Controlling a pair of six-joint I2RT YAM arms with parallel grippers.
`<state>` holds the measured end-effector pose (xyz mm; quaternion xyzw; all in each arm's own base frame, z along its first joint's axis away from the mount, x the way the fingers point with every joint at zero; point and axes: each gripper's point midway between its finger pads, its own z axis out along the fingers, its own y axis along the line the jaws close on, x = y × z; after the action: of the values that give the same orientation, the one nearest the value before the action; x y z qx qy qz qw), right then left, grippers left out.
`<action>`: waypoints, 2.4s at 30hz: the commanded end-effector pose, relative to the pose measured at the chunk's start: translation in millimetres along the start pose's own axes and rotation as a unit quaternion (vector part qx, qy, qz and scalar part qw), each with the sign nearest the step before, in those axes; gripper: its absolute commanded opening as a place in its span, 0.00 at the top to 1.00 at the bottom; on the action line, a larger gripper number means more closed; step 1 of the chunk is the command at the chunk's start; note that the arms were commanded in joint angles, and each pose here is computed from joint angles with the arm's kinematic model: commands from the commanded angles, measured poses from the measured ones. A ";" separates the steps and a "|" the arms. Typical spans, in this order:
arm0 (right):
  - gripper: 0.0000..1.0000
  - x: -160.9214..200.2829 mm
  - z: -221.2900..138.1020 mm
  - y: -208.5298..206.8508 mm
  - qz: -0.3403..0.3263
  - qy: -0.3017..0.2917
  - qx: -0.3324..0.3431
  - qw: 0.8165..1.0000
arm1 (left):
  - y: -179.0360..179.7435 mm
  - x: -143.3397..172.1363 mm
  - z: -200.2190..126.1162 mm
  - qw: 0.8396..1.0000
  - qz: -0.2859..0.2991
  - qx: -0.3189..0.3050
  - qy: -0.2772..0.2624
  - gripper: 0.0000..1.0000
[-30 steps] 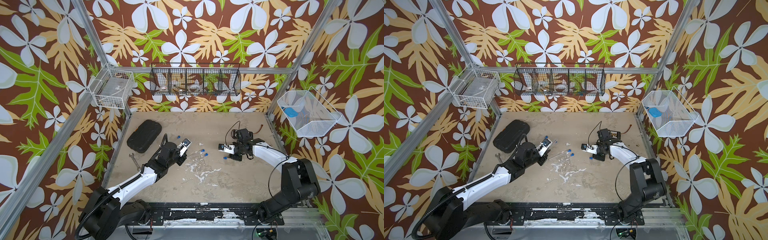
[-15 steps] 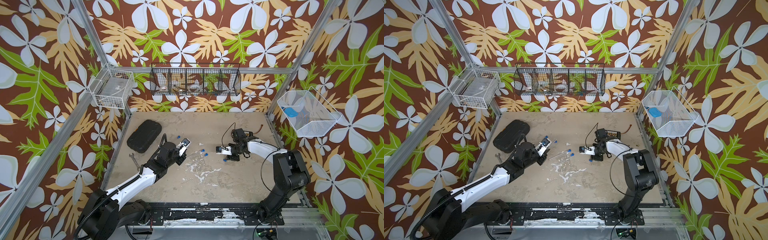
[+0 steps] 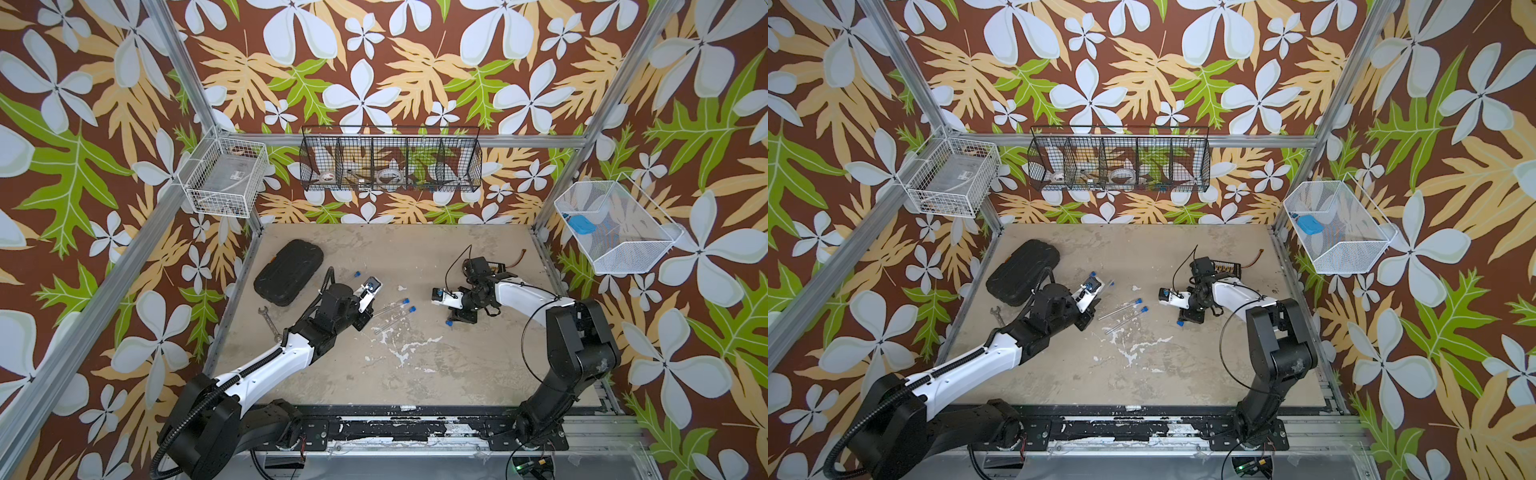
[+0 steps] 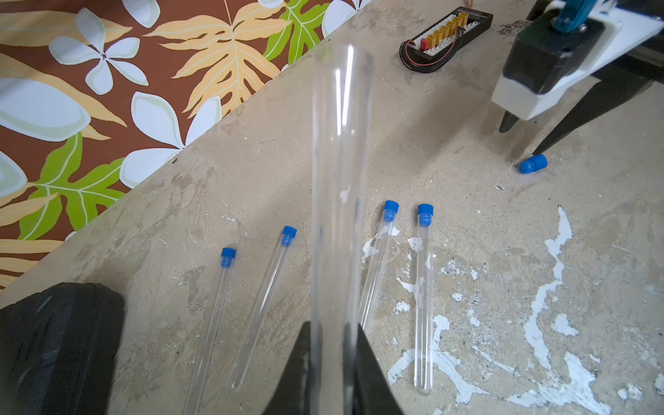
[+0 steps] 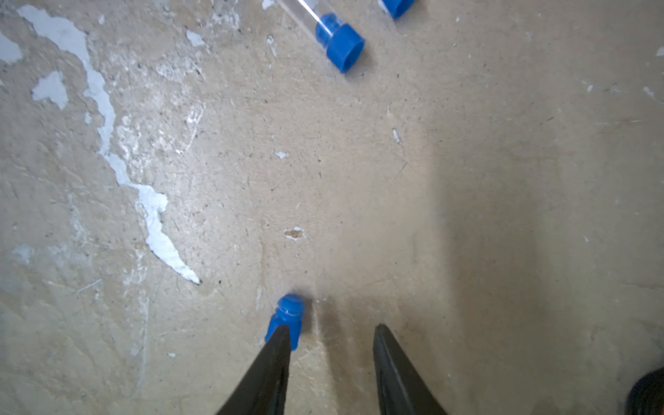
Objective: Insert stoppers into test tubes
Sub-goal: Pick up the stopper from the center of the board.
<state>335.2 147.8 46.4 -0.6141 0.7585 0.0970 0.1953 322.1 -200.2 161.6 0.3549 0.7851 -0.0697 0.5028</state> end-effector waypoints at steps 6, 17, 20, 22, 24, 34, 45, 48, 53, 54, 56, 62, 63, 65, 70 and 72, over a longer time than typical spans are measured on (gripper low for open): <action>0.58 5.7 -1.5 17.4 0.053 -0.002 -0.014 0.999 | 1.6 -8.5 1.0 1.000 -0.005 0.000 -0.017 1.00; 0.59 14.3 8.7 12.7 0.049 0.018 -0.009 0.999 | 1.3 -9.3 0.7 1.000 -0.005 0.001 -0.019 1.00; 0.60 15.9 10.8 11.3 0.047 0.020 -0.006 0.999 | 1.3 -9.4 0.7 1.000 -0.004 0.001 -0.019 1.00; 0.61 15.3 11.5 11.1 0.047 0.018 -0.006 0.999 | 1.3 -9.3 0.9 1.000 -0.003 0.001 -0.018 1.00; 0.62 16.0 13.5 9.5 0.050 0.019 -0.003 0.999 | 1.5 -9.8 1.1 1.000 -0.003 0.001 -0.019 1.00; 0.65 20.7 18.8 5.6 0.062 0.032 -0.001 0.998 | 1.4 -9.1 1.6 1.000 -0.002 0.001 -0.017 1.00; 0.60 19.8 17.5 10.0 0.087 0.030 -0.003 0.996 | 0.7 -7.6 2.3 1.000 -0.003 0.002 -0.015 1.00; 0.60 21.9 19.6 7.7 0.102 0.036 0.002 0.994 | 0.8 -7.0 2.4 1.000 -0.003 0.002 -0.014 1.00; 0.62 21.1 21.0 5.5 0.115 0.038 0.006 0.993 | 0.6 -7.1 2.1 1.000 -0.003 0.002 -0.015 1.00; 0.62 20.4 21.0 5.5 0.116 0.037 0.005 0.993 | 0.8 -7.2 2.1 1.000 -0.004 0.002 -0.015 1.00; 0.62 18.7 21.5 6.3 0.116 0.035 0.003 0.993 | 0.7 -7.0 2.0 1.000 -0.004 0.002 -0.015 1.00; 0.61 11.7 24.3 11.9 0.119 0.029 -0.006 0.992 | 0.6 -7.1 2.1 1.000 -0.003 0.002 -0.015 1.00; 0.61 11.5 24.8 12.4 0.121 0.030 -0.007 0.992 | 0.5 -6.6 2.1 1.000 -0.003 0.002 -0.014 1.00; 0.61 13.0 25.6 12.1 0.125 0.034 -0.004 0.992 | 0.6 -5.8 2.2 1.000 -0.004 0.003 -0.014 1.00; 0.61 20.7 27.0 10.4 0.133 0.051 0.006 0.990 | 0.1 -5.6 1.4 1.000 -0.004 0.003 -0.014 1.00; 0.61 23.6 26.6 8.9 0.136 0.058 0.012 0.989 | 0.4 -5.7 0.9 1.000 -0.004 0.002 -0.014 1.00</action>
<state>329.1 148.2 17.8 -0.5189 0.8340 0.0974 0.1603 322.8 -202.6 160.6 0.3570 0.7831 -0.0744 0.5038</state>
